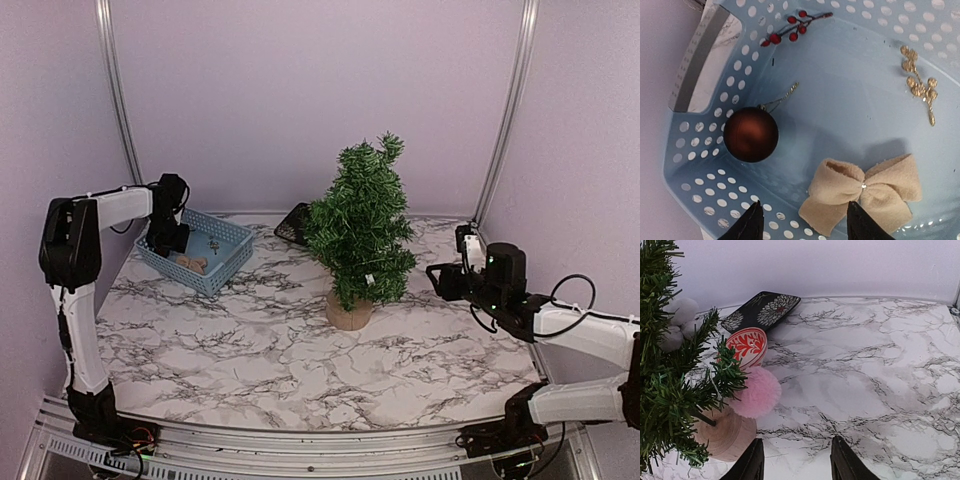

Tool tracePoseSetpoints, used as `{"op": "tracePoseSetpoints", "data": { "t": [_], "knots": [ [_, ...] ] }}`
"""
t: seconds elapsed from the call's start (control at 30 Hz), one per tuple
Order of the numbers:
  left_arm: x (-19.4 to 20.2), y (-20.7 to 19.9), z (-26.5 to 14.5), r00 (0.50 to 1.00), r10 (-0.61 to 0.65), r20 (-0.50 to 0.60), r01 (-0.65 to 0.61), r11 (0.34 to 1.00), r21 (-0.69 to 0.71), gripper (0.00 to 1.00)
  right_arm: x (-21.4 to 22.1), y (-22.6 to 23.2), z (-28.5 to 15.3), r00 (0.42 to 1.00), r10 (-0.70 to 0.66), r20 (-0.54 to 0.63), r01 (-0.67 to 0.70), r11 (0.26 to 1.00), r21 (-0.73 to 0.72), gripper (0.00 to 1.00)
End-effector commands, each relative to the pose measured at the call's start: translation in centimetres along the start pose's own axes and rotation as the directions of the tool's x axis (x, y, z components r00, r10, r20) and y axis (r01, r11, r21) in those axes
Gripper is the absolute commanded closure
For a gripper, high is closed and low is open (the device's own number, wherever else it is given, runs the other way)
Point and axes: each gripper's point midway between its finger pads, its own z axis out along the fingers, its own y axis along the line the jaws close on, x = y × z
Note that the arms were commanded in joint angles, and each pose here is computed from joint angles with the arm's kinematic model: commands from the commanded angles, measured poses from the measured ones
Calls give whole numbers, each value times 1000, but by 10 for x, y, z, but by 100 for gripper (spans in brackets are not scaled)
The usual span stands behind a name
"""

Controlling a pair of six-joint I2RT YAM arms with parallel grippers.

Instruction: Decorate the small christmas tree

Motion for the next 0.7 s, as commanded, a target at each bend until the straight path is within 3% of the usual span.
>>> {"op": "tracePoseSetpoints", "data": {
  "t": [0.0,0.17,0.33,0.67],
  "knots": [
    [43,9,-9,991,65,-113,-76,992,-101,44,-9,0,-1,999,11,40,-10,1000,-11,55],
    [67,19,-24,988,61,-139,-80,987,-138,46,-8,1,2,1000,-2,27,2,1000,-15,55],
    [55,30,-39,995,48,-92,-64,983,-175,46,-10,3,5,1000,3,30,-2,1000,-25,55],
    [35,42,-13,993,44,-110,-69,968,-239,43,-11,6,10,1000,6,24,-5,999,-40,55]
  ]
}}
